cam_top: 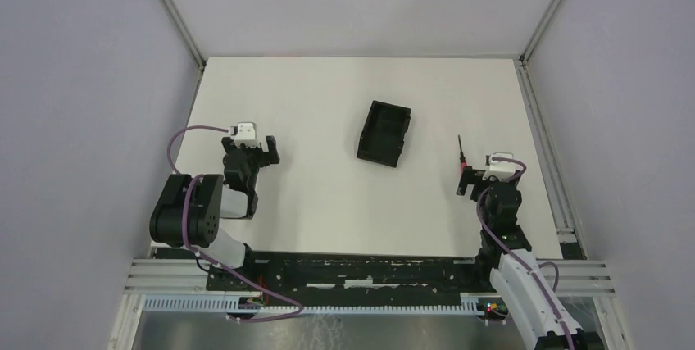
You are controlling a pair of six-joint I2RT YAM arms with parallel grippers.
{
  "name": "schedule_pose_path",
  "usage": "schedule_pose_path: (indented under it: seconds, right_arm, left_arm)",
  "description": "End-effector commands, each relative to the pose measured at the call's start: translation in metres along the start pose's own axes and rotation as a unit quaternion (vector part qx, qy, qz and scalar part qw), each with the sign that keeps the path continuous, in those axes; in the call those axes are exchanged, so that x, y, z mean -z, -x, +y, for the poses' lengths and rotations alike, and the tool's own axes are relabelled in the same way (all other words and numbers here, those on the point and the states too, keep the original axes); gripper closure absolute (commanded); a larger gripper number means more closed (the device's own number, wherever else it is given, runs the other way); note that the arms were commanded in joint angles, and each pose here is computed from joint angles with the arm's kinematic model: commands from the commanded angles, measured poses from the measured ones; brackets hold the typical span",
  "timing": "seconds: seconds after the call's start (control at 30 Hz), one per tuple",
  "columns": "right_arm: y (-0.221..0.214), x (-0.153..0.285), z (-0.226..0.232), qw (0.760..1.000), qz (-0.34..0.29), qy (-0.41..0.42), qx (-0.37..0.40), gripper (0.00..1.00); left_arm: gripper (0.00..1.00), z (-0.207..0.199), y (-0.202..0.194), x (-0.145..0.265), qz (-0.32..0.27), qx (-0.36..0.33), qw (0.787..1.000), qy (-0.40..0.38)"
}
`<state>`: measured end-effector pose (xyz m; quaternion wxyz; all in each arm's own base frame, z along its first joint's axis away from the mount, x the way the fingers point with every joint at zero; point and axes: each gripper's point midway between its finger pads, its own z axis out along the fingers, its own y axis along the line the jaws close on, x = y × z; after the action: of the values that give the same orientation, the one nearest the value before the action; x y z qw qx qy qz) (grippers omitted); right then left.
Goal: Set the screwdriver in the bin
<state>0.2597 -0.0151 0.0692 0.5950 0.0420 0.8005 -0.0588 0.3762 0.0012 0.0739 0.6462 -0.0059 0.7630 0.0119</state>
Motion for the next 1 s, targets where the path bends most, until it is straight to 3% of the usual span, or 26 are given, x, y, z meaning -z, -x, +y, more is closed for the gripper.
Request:
schedule_pose_path:
  seconds: [0.0, 0.1, 0.33, 0.5, 0.7, 0.8, 0.87, 0.97]
  right_arm:
    - [0.052, -0.001, 0.000, 0.999, -0.033, -0.004, -0.016, 0.02]
    - [0.078, -0.004, 0.003, 1.000, 0.004, -0.003, -0.009, 0.02]
    - [0.102, -0.038, 0.027, 0.977, 0.200, 0.046, 0.059, 0.02]
    - [0.078, -0.071, 0.039, 0.944, 0.312, 0.063, 0.085, 0.08]
    - [0.017, -0.088, 0.033, 0.921, 0.376, 0.043, 0.094, 0.10]
    - [-0.016, -0.089, 0.031, 0.909, 0.405, 0.043, 0.092, 0.17]
    - [-0.036, -0.087, 0.029, 0.900, 0.426, 0.040, 0.088, 0.27]
    - [-0.052, -0.082, 0.029, 0.892, 0.443, 0.043, 0.076, 0.52]
  left_arm:
    - [0.00, -0.001, 0.015, -0.002, -0.025, 0.018, 1.000, -0.002]
    - [0.00, -0.001, 0.015, -0.002, -0.025, 0.018, 1.000, -0.002]
    - [0.00, -0.001, 0.015, -0.001, -0.024, 0.018, 1.000, -0.002]
    - [0.00, -0.001, 0.015, -0.001, -0.024, 0.018, 1.000, -0.002]
    - [0.00, -0.001, 0.015, -0.002, -0.025, 0.018, 1.000, -0.002]
    - [0.00, -0.001, 0.015, -0.001, -0.025, 0.018, 1.000, -0.002]
    - [0.00, -0.001, 0.015, -0.001, -0.024, 0.018, 1.000, -0.002]
    - [0.00, -0.001, 0.015, -0.001, -0.025, 0.018, 1.000, -0.002]
